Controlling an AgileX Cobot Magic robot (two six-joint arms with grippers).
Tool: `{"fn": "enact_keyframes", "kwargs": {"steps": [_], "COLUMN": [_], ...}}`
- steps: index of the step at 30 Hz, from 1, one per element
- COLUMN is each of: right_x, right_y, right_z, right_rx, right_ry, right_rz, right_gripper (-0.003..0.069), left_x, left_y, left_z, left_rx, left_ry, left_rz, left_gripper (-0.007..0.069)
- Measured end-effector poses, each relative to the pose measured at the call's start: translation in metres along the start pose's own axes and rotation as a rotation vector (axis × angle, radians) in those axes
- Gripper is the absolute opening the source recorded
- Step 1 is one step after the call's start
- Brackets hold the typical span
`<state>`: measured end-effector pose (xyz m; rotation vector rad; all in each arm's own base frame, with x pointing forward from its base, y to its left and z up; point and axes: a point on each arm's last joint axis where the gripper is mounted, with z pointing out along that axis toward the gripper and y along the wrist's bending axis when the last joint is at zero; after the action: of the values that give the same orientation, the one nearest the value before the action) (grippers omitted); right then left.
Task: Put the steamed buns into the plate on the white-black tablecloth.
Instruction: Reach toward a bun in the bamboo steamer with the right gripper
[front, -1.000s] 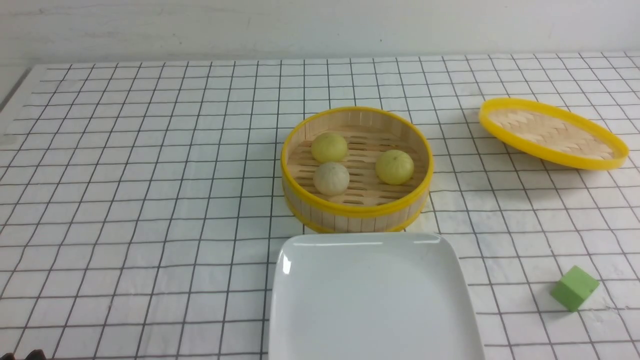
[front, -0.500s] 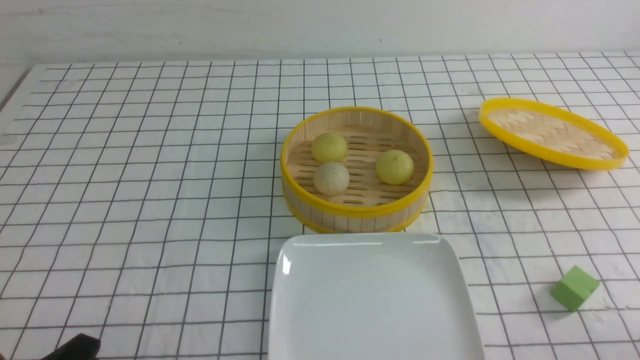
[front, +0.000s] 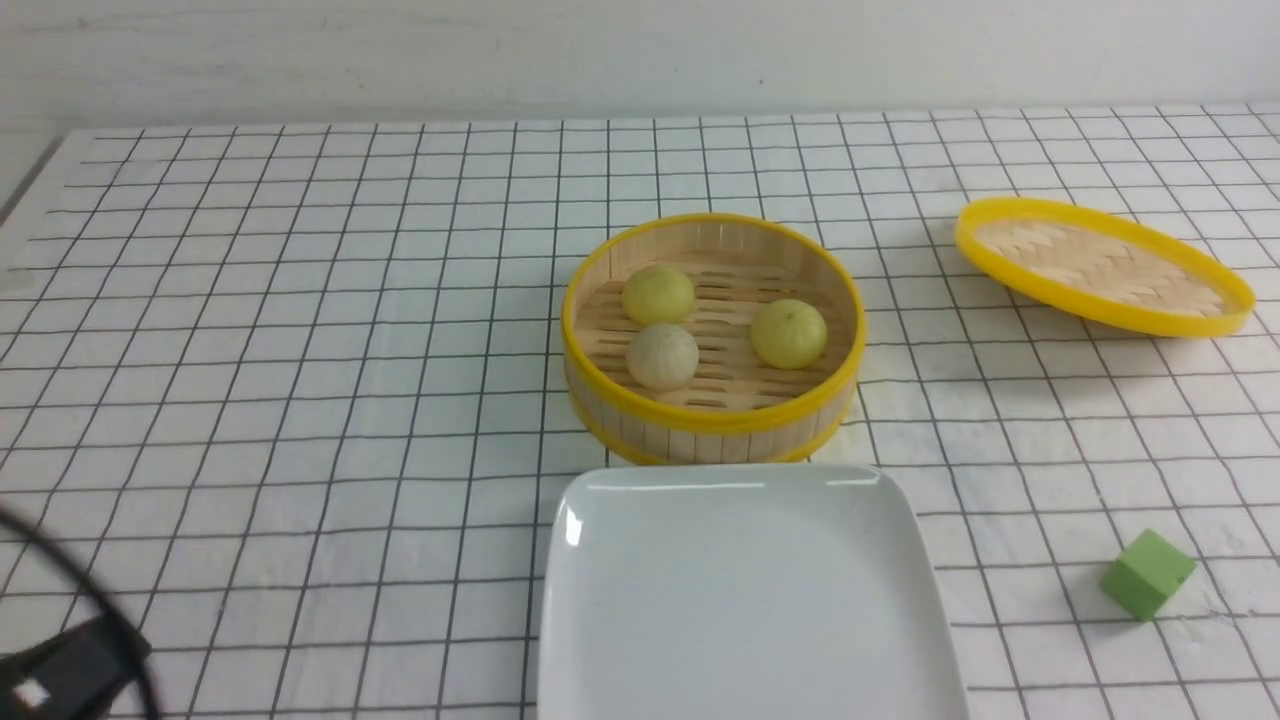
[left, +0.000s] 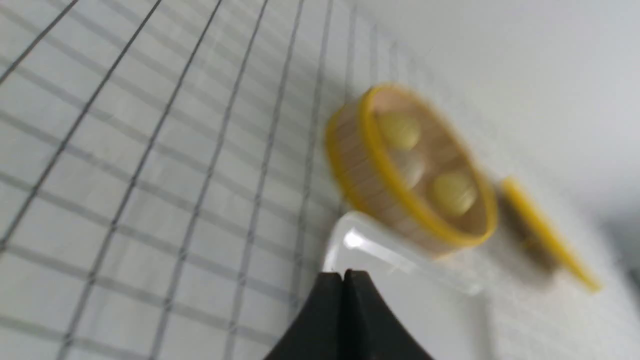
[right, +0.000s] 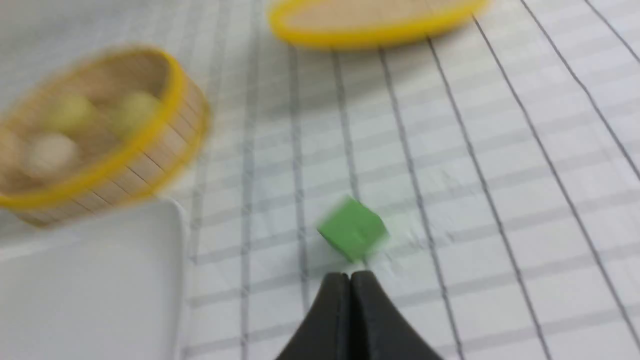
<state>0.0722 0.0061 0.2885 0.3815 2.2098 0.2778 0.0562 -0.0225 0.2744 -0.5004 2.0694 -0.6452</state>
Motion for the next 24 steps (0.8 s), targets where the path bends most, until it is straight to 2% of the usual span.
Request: {"fn": "enact_keyframes", "kwargs": {"steps": [2, 3, 5, 7, 10, 11, 12, 14, 17, 18, 19, 23, 24], "right_x": [-0.013, -0.019, -0.028, -0.035, -0.045, -0.046, -0.050, -0.056, -0.065, -0.067, -0.073, -0.087, -0.097], "right_y": [0.005, 0.010, 0.021, 0.034, 0.063, 0.066, 0.080, 0.101, 0.136, 0.138, 0.153, 0.180, 0.193], "right_z": [0.012, 0.019, 0.036, 0.056, 0.091, 0.096, 0.112, 0.137, 0.168, 0.167, 0.180, 0.208, 0.222], "right_rx": [0.078, 0.084, 0.032, -0.077, -0.289, -0.299, -0.364, -0.424, -0.463, -0.469, -0.466, -0.417, -0.377], "right_ry": [0.184, 0.255, 0.347, 0.415, 0.505, 0.517, 0.553, 0.589, 0.610, 0.602, 0.590, 0.559, 0.526], "right_rz": [0.011, 0.009, -0.016, -0.052, -0.138, -0.145, -0.181, -0.240, -0.335, -0.344, -0.386, -0.452, -0.484], "right_gripper": [-0.0013, -0.0013, -0.0011, -0.0003, 0.0037, 0.0041, 0.0077, 0.0148, 0.0254, 0.0260, 0.0300, 0.0355, 0.0367], "left_x": [-0.009, -0.014, -0.025, -0.035, -0.046, -0.047, -0.049, -0.050, -0.050, -0.050, -0.050, -0.050, -0.049], "left_y": [0.000, 0.000, 0.001, 0.002, 0.000, 0.000, 0.000, 0.001, 0.001, 0.001, 0.001, 0.000, 0.000], "left_z": [0.009, 0.015, 0.024, 0.036, 0.053, 0.055, 0.061, 0.069, 0.074, 0.074, 0.074, 0.074, 0.074], "left_rx": [-0.149, -0.221, -0.325, -0.395, -0.431, -0.432, -0.433, -0.431, -0.428, -0.428, -0.426, -0.423, -0.420], "left_ry": [0.170, 0.247, 0.343, 0.404, 0.458, 0.462, 0.472, 0.487, 0.500, 0.500, 0.497, 0.498, 0.501], "left_rz": [0.075, 0.108, 0.150, 0.184, 0.220, 0.222, 0.221, 0.211, 0.198, 0.198, 0.198, 0.194, 0.188], "left_gripper": [0.0002, 0.0002, 0.0002, 0.0002, 0.0002, 0.0002, 0.0005, 0.0016, 0.0037, 0.0039, 0.0056, 0.0109, 0.0143]}}
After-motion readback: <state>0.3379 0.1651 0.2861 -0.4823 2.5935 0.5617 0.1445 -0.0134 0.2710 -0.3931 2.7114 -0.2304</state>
